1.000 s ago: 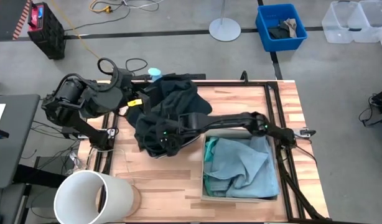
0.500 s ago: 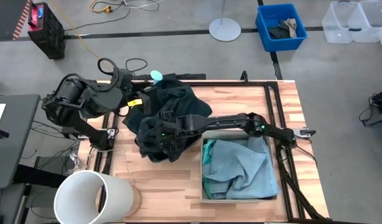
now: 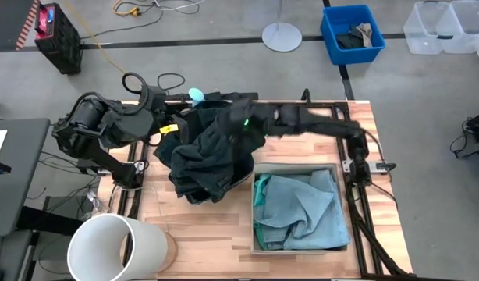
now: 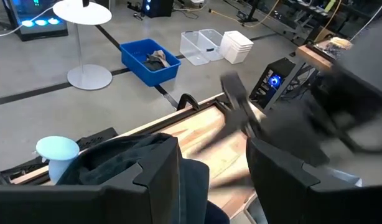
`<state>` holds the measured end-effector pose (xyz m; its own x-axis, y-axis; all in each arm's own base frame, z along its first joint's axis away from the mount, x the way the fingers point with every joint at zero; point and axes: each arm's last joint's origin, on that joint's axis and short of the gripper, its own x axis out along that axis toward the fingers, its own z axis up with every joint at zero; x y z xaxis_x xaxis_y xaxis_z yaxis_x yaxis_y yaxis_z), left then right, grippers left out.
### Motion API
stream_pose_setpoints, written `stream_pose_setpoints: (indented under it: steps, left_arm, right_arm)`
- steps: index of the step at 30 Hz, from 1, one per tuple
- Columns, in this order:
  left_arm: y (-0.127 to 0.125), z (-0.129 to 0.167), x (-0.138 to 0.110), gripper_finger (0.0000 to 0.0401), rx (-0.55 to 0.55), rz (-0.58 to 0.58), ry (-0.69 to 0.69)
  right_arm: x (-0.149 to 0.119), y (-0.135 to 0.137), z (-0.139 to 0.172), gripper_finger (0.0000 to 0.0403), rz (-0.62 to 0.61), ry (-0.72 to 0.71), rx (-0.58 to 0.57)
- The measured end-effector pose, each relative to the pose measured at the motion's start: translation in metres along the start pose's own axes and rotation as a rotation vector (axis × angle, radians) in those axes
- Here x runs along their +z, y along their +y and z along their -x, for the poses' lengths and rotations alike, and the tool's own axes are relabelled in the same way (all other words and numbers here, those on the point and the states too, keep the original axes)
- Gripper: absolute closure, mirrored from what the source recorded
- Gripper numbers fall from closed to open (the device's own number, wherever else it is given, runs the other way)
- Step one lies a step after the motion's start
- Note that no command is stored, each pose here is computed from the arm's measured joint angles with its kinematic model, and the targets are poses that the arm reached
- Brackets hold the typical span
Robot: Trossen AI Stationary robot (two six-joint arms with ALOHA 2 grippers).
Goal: Sort clothes
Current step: Put the dark blue pants into the blue laundry organizer
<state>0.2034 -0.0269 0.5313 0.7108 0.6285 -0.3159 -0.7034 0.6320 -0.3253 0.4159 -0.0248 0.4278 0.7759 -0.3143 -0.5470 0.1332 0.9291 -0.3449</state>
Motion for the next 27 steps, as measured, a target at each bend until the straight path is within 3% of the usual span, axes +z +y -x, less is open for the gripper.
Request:
stream_pose_setpoints:
  steps: [6, 11, 14, 20, 27]
  left_arm:
    - [0.000, 0.000, 0.000, 0.0218, 0.000, 0.000, 0.000]
    - [0.000, 0.000, 0.000, 0.0218, 0.000, 0.001, 0.001]
    - [0.000, 0.000, 0.000, 0.0218, 0.000, 0.002, 0.001]
    - [0.000, 0.000, 0.000, 0.0218, 0.000, 0.000, 0.002]
    - [0.000, 0.000, 0.000, 0.0218, -0.002, -0.009, 0.005]
  right_arm:
    - [-0.034, -0.052, -0.010, 0.0170, -0.207, 0.207, 0.024]
    - [-0.050, -0.078, -0.025, 0.0168, -0.262, 0.254, 0.039]
    - [-0.058, -0.089, -0.033, 0.0168, -0.322, 0.266, 0.138]
    - [-0.084, -0.098, -0.058, 0.0168, -0.363, 0.357, 0.167]
    - [-0.105, -0.086, -0.086, 0.0183, -0.380, 0.386, 0.235]
